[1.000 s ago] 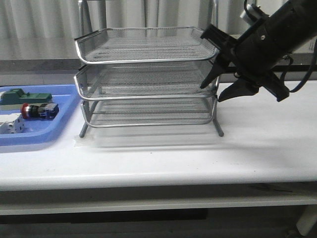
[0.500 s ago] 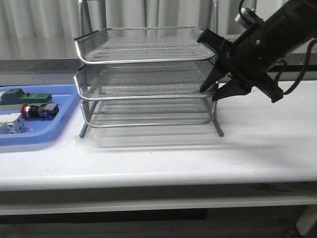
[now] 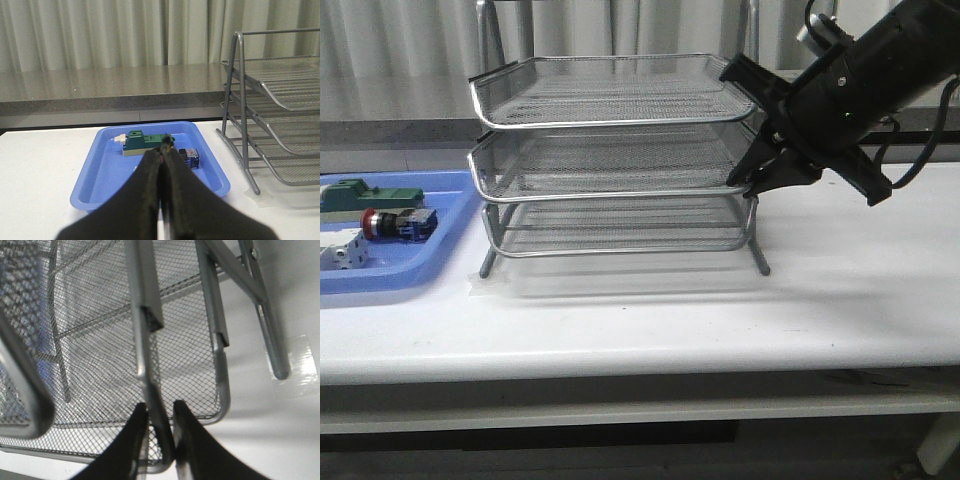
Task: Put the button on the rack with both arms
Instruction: 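Reach the right gripper to the middle mesh tray's front edge and grip it, then pull the middle mesh tray out toward the robot with the right gripper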
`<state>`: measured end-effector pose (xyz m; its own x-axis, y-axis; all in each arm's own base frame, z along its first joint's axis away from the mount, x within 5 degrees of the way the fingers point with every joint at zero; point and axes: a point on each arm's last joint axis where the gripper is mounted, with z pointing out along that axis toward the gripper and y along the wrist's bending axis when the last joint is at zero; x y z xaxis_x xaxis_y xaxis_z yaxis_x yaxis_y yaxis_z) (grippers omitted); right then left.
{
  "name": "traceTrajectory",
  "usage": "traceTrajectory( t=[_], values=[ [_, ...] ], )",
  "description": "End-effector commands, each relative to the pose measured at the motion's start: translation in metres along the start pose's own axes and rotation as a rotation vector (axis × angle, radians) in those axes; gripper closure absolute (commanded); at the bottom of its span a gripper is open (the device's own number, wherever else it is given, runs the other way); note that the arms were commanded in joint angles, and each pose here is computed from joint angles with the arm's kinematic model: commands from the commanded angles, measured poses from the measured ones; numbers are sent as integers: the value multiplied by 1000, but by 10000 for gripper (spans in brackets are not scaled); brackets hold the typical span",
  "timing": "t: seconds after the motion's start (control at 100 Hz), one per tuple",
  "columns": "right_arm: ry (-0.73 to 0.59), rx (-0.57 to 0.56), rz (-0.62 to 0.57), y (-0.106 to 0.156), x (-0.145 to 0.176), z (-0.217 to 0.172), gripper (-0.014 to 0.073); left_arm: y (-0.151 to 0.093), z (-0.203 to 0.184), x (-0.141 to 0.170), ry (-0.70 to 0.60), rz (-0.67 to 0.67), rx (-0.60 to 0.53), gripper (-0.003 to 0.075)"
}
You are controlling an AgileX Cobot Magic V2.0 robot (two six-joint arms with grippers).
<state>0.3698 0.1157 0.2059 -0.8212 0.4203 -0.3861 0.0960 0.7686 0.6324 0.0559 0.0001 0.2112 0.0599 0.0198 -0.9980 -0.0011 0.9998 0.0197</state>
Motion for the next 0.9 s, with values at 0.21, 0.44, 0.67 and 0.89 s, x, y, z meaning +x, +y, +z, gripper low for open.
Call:
traceTrajectory(
  t=[0.21, 0.44, 0.67, 0.89],
  values=[
    [22, -59, -52, 17, -1, -18, 574, -1, -1, 9, -60, -12, 4, 741],
    [46, -41, -59, 10, 10, -23, 574, -1, -1, 9, -60, -12, 4, 741],
    [60, -20, -86, 4, 25, -37, 574, -1, -1, 9, -60, -12, 4, 741],
    [73, -13, -91, -1, 40, -52, 574, -1, -1, 9, -60, -12, 4, 741]
  ],
)
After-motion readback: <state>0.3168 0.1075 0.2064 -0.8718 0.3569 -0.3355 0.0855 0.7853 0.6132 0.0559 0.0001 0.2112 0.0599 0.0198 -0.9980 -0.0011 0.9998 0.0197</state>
